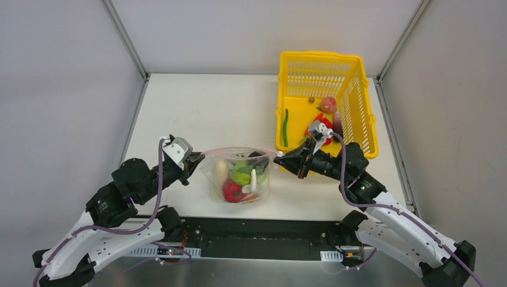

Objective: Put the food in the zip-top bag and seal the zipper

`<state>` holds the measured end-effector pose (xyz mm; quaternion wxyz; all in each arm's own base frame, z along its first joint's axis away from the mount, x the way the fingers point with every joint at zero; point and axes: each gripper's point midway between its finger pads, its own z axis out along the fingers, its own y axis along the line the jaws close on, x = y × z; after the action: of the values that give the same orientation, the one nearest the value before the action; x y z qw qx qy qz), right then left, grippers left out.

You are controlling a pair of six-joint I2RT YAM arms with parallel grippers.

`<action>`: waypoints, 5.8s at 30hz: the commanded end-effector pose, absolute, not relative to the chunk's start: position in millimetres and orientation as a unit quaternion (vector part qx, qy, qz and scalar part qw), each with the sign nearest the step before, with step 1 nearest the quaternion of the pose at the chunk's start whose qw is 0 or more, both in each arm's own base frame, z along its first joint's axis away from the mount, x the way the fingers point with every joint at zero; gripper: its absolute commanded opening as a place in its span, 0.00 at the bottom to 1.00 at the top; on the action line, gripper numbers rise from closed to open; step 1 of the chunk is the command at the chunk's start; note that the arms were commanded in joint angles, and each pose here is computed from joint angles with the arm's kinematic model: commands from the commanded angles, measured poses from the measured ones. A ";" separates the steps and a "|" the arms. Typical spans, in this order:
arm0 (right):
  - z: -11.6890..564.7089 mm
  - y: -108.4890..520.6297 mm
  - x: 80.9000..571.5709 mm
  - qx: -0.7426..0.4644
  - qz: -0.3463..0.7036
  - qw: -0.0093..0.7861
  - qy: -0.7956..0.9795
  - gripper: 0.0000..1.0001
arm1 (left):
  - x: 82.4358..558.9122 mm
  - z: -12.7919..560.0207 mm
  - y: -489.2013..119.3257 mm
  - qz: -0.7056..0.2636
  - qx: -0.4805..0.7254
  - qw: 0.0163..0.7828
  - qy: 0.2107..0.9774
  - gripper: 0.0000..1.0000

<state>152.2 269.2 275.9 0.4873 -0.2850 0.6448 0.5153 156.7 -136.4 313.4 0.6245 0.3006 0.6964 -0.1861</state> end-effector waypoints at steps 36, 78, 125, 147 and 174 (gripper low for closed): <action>321.9 278.7 129.9 -0.348 0.553 0.471 0.593 0.00 | 142.8 378.4 -339.2 -0.408 0.486 0.437 0.637 0.75; 318.4 268.4 146.2 -0.303 0.525 0.508 0.612 0.00 | 135.4 330.0 -314.9 -0.352 0.530 0.388 0.666 0.00; 324.9 300.5 126.4 -0.440 0.553 0.397 0.586 0.14 | 129.9 335.8 -292.0 -0.360 0.485 0.433 0.669 0.00; 317.8 285.9 146.6 -0.352 0.526 0.466 0.618 0.00 | 133.1 287.7 -196.3 -0.243 0.418 0.476 0.735 0.00; 322.3 280.1 159.5 -0.312 0.513 0.497 0.627 0.00 | 153.7 275.0 -97.6 -0.080 0.292 0.534 0.789 0.00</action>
<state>150.3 286.3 295.7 0.4438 -0.3343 0.6534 0.5142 146.7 -139.2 291.4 0.5465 0.3216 0.7540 -0.1711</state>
